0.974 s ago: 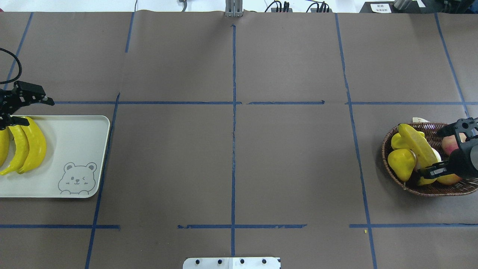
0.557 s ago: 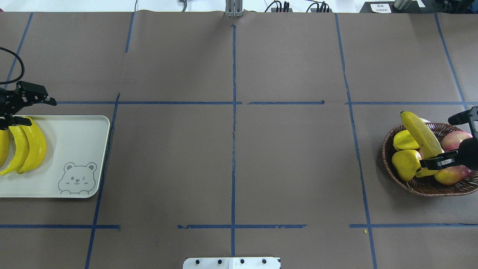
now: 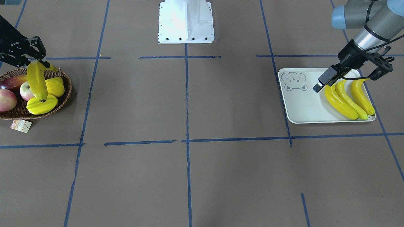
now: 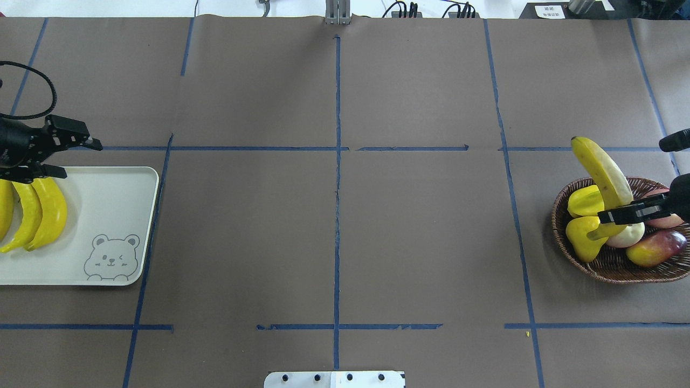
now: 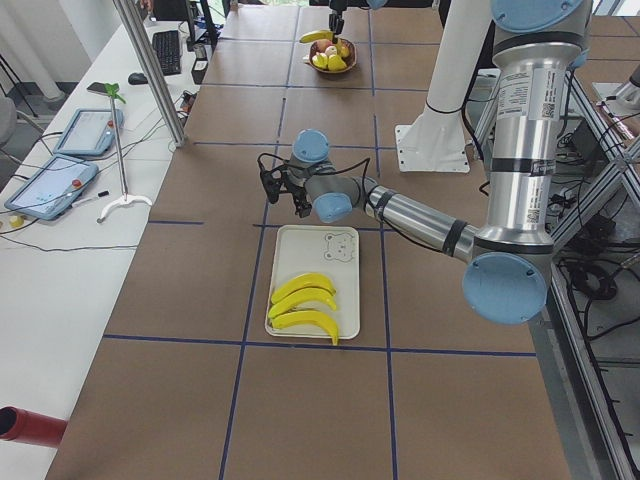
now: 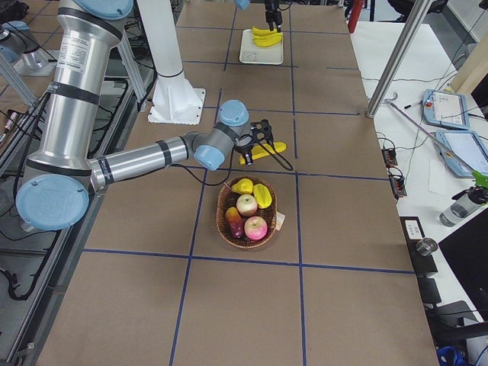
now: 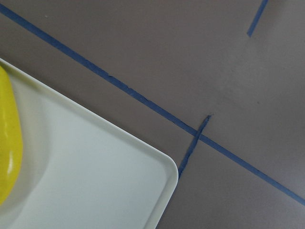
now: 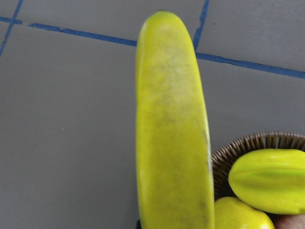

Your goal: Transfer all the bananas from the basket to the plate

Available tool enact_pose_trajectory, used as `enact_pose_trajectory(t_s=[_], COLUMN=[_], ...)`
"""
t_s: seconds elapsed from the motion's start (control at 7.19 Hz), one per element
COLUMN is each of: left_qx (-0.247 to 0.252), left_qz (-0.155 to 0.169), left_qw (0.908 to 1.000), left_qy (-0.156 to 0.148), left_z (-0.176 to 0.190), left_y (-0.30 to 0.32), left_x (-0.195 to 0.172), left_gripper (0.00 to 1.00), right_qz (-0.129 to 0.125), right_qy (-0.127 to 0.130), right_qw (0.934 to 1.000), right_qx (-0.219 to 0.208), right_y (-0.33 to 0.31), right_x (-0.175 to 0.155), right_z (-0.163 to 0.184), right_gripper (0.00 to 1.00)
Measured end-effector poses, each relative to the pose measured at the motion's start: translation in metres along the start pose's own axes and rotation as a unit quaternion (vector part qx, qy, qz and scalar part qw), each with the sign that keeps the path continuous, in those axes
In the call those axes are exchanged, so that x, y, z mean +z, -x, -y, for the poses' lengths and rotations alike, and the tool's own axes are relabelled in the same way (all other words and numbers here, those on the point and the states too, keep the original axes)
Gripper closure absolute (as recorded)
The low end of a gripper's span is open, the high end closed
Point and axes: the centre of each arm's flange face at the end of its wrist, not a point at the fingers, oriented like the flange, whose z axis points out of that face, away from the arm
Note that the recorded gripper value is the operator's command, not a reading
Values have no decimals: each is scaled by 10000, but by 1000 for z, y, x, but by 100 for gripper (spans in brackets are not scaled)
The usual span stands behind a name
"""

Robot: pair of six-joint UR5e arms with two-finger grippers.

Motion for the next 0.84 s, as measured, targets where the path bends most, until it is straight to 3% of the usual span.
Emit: enact_pose_trajectory(t_s=[0.42,0.84], left_qx=[501,607], left_qz=[-588,-1007], left_qw=[9968,9913], left_qy=[179,584], left_z=[-30,-74], left_y=[-77,-149], left_x=[-7,6], left_gripper=[0,0], right_qz=[711,1406], right_qy=[-132,-526], right_qw=[9964,9851], right_qx=[439,839], right_y=[72,160], right_x=[27,58], right_z=[27,37], right_gripper=[95,95])
